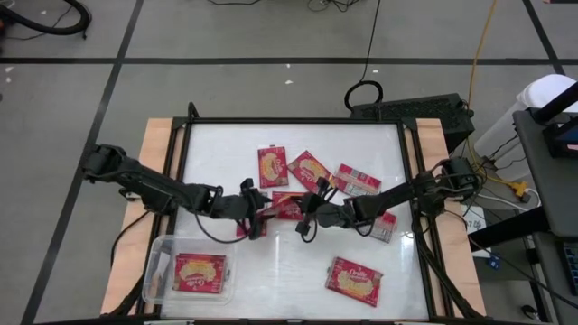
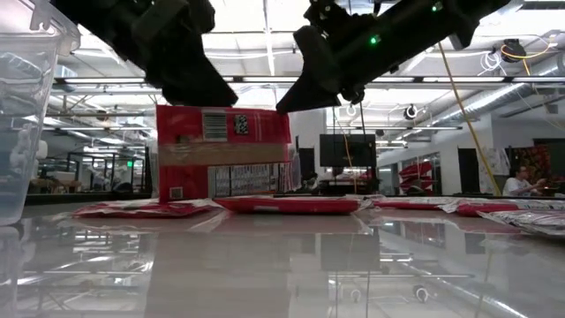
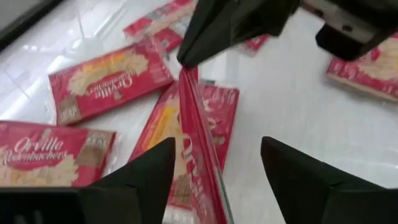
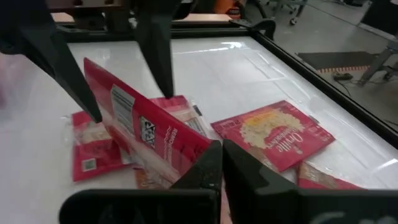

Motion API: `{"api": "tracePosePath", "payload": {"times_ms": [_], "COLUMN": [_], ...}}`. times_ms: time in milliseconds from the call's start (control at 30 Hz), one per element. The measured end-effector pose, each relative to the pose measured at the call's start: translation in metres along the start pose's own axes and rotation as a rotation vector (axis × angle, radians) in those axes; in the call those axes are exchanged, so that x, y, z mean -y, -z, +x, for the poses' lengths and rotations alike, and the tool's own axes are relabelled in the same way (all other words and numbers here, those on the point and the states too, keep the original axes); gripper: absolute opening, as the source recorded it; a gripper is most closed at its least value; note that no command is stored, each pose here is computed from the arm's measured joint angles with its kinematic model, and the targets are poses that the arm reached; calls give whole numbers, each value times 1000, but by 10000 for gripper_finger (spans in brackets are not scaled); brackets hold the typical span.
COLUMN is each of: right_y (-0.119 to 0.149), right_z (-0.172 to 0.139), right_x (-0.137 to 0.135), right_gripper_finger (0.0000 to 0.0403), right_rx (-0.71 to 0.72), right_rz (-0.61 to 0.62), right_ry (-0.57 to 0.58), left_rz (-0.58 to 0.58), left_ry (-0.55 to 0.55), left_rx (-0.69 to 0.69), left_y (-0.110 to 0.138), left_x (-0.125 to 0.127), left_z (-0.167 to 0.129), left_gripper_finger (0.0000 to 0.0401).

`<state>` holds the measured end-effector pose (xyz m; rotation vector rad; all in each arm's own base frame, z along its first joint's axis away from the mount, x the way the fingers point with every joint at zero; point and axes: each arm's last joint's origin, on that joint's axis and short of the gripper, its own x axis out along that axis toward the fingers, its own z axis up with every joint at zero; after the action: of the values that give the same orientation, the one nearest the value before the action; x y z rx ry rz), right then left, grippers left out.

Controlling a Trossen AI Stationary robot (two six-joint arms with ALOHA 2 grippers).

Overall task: Sort popcorn bags into baskets
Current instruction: Put the popcorn bag into the transparent bin

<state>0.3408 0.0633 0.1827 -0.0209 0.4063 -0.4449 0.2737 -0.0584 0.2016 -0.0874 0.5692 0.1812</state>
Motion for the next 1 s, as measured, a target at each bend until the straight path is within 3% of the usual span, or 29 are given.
{"api": "tracePosePath", "payload": {"times_ms": [300,600,800,900,1000], "right_y": [0,-7,-28,-35,-42], "right_z": [1,-5,-26,-39,-48], "right_x": [1,-2,3,3,5], "right_gripper_finger": [0,0,2,22,52], "right_rx": [-4,35,87,97,116], "right_rz": [-1,0,22,12,99], "right_ry": [1,-37,-59,-78,-96], "left_rz": [0,58,146,220,316], "left_ry": [-36,0,-27,-46,-93], "left_rx": [-150,-139,-76,-2,82], "left_y": [12,11,2,-7,-15], "left_x": [-13,-11,-11,-9,-5], "left_z": [2,2,-13,-30,-51], "left_gripper_finger": [146,19,28,24,17]}}
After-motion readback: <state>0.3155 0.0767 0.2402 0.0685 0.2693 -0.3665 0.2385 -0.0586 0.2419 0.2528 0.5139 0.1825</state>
